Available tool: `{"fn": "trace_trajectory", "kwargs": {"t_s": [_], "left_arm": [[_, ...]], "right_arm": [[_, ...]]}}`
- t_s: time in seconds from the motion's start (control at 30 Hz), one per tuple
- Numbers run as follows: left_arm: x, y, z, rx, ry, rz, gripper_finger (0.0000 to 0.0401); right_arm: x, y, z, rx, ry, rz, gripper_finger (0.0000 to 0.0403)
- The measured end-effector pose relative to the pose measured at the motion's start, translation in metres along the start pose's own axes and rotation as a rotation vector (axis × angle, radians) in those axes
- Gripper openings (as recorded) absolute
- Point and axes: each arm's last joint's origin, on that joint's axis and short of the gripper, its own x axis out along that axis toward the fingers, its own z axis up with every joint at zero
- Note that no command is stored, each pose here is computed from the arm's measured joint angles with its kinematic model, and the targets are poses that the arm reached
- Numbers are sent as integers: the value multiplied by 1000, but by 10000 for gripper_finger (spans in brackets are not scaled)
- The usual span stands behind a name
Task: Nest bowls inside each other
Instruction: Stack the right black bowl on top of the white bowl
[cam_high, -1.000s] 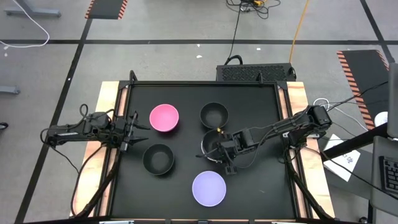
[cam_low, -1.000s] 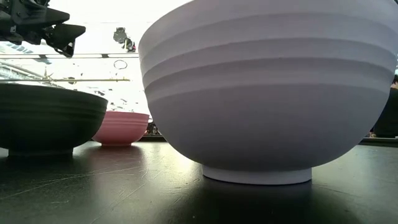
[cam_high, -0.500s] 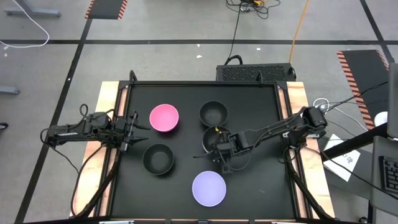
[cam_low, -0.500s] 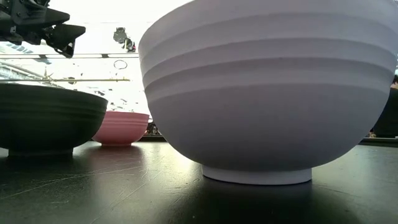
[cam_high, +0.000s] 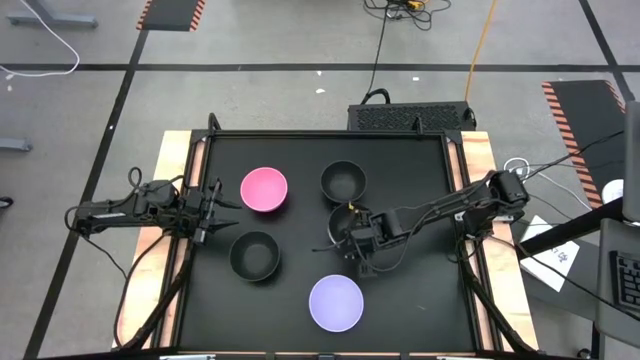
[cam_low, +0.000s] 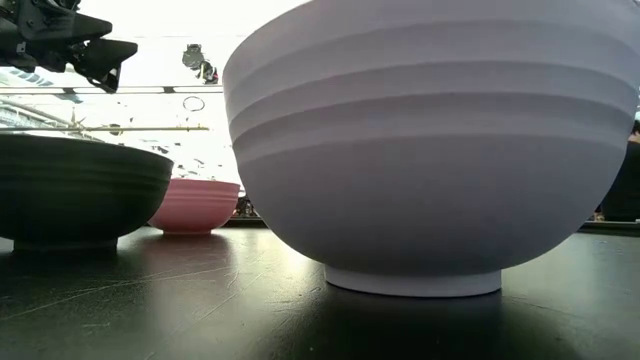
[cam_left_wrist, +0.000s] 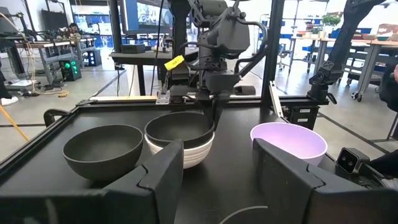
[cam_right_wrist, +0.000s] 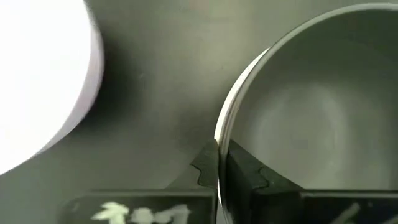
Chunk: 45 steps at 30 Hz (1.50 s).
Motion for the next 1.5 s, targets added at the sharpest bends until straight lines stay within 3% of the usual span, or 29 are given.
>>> {"fn": "trace_trajectory", "kwargs": {"t_s": [1.5], "left_arm": [[0,0,-1,-1,6,0,196]], "right_arm": [[3,0,2,82,-11,-26,0]]}}
